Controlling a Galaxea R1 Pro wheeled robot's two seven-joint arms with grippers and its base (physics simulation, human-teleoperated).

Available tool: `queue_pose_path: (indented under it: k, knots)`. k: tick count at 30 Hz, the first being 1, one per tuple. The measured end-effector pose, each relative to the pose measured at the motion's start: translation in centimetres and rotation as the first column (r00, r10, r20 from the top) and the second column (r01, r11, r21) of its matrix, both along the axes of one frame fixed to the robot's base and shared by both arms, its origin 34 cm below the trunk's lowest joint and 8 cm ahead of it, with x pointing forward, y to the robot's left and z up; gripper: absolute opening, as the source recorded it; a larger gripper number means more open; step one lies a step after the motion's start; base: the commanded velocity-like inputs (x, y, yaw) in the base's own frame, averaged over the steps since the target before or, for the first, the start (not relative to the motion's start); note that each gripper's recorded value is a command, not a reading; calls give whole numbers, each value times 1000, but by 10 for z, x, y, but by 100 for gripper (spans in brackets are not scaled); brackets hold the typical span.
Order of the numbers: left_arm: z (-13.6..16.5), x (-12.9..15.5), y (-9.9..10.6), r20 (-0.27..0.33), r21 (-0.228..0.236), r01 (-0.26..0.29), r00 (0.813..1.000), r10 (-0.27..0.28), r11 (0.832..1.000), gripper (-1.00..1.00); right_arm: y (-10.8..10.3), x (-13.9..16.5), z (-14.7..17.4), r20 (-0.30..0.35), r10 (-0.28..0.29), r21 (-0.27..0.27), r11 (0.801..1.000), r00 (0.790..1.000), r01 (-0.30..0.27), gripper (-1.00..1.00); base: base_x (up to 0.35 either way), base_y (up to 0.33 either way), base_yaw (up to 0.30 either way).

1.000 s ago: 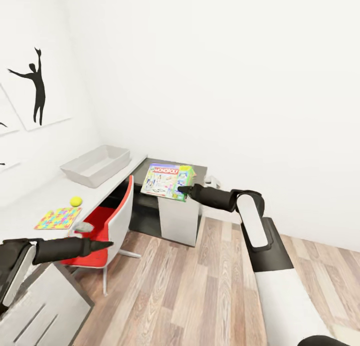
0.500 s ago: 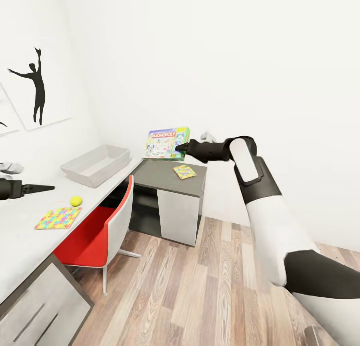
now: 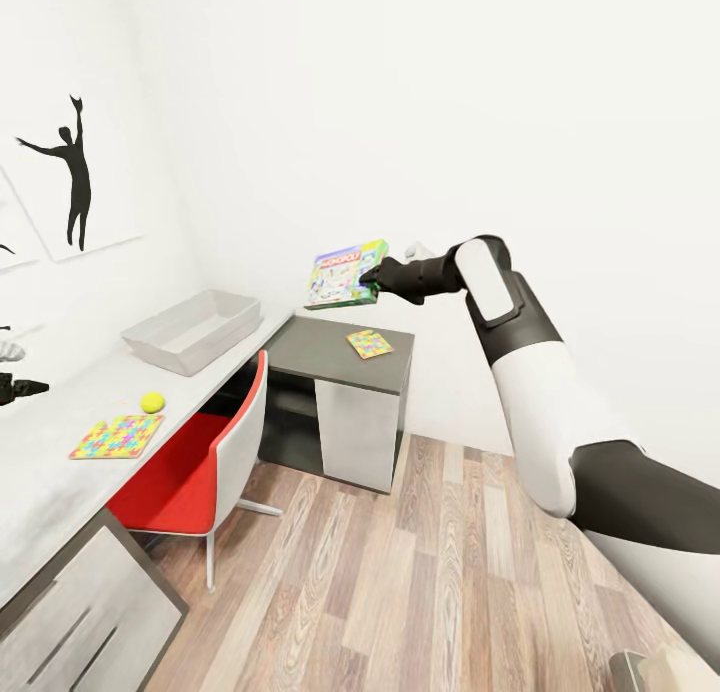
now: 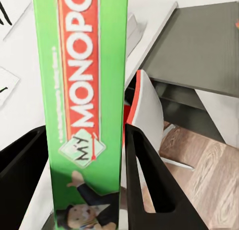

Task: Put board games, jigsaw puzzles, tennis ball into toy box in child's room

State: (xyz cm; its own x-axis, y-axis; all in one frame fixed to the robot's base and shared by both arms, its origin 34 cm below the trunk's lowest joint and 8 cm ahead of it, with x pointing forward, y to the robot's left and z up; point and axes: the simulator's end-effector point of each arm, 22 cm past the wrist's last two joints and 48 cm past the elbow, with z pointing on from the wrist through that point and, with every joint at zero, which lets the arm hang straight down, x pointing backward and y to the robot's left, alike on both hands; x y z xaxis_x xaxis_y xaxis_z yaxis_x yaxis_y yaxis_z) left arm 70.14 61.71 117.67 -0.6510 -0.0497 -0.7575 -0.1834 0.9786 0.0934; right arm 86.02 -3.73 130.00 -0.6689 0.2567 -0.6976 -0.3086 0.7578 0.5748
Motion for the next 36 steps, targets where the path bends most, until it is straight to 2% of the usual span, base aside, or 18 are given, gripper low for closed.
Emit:
queue_pose_path:
  k: [2,5,8,10,13,14,16,22,24,30,36]
  knots:
    - [-5,12,0,22,23,-74,997,74,997,100,-2,1,-7,-14,-9,-11,1000,1000,9,-100,0,0,0]
    - [-8,28,-4,41,27,-148,988,147,989,100,-6,3,-16,-34,-23,-32,999,999,22,-100,0,0,0]
    - [-7,56,-21,45,-34,-196,979,198,980,100,-7,4,-25,-52,-38,-49,998,998,35,-100,0,0,0]
    - [-2,84,-44,34,-120,-198,979,203,973,100,-4,3,-27,-59,-37,-49,998,998,34,-100,0,0,0]
    - [-4,122,-91,-30,-251,-171,985,169,953,100,-2,2,-30,-69,-34,-53,998,997,31,-100,0,0,0]
    - [-4,126,-98,-43,-266,-166,986,161,949,100,-2,1,-31,-70,-33,-54,998,997,29,-100,0,0,0]
    - [-4,139,-124,-79,-328,-143,989,123,934,100,-1,0,-32,-75,-27,-52,998,997,24,-100,0,0,0]
    - [4,151,-160,-73,-425,-55,997,26,904,100,2,-2,-30,-74,-17,-53,999,997,13,-100,0,0,0]
    - [9,153,-168,-57,-450,-21,998,-5,893,100,11,-5,-30,-75,-4,-51,999,997,0,-100,3,0,0]
    - [11,153,-168,-52,-451,-15,999,-9,892,100,9,-5,-33,-75,-10,-60,998,997,6,-100,153,59,18]
    - [12,153,-168,-50,-451,-14,999,-9,892,100,9,-5,-35,-77,-12,-66,998,997,7,-100,314,24,224]
